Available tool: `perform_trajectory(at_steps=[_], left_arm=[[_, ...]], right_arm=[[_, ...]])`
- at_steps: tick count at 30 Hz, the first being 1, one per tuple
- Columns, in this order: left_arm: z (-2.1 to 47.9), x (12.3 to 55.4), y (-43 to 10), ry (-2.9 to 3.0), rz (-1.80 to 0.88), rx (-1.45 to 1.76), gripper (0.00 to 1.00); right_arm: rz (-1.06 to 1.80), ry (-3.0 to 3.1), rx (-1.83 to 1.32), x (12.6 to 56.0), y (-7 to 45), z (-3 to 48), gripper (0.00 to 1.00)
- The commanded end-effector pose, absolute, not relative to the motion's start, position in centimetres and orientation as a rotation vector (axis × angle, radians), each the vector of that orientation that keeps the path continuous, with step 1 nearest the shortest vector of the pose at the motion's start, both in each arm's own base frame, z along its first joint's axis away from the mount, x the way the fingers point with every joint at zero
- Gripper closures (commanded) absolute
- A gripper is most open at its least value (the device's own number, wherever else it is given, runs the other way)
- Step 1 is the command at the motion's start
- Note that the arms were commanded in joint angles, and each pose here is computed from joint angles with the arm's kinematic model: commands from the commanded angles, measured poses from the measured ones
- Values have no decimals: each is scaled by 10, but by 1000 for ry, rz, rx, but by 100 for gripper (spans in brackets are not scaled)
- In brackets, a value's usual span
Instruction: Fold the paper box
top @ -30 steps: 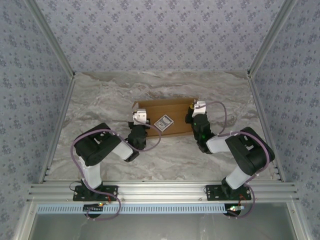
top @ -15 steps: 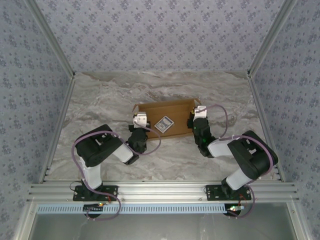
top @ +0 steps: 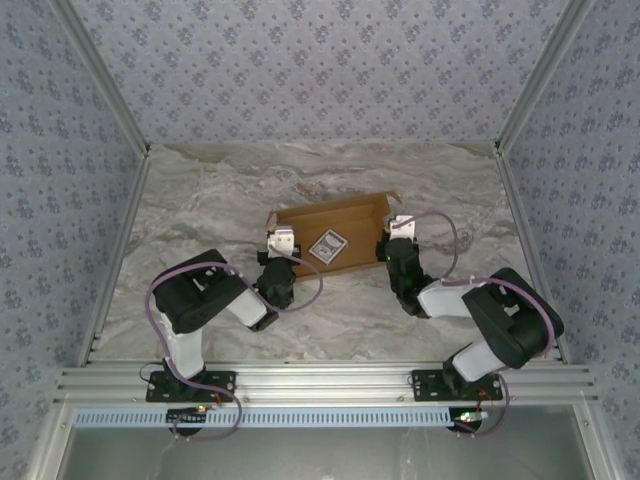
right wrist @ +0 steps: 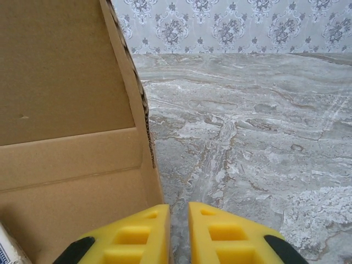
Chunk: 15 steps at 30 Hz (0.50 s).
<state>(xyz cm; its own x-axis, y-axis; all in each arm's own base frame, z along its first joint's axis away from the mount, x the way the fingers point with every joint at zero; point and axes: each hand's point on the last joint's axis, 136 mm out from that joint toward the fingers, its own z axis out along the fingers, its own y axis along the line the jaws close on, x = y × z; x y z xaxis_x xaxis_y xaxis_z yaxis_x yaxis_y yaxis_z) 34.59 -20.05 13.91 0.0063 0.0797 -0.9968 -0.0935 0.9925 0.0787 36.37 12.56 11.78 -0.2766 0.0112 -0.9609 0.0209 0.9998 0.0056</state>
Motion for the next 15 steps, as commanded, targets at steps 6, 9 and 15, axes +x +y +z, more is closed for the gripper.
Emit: perform_trajectory(at_steps=[6,9,15], left_arm=[[110,342,-190,1635,287,93,100],[111,341,-190,1634,285,93,100],[112,342,-190,1632,282,98,100]], right_arm=[[0,1867,-63,357,124,160,69],[9,1873,-137,344,122,175,63],[64,1827,-242,328,125,234,55]])
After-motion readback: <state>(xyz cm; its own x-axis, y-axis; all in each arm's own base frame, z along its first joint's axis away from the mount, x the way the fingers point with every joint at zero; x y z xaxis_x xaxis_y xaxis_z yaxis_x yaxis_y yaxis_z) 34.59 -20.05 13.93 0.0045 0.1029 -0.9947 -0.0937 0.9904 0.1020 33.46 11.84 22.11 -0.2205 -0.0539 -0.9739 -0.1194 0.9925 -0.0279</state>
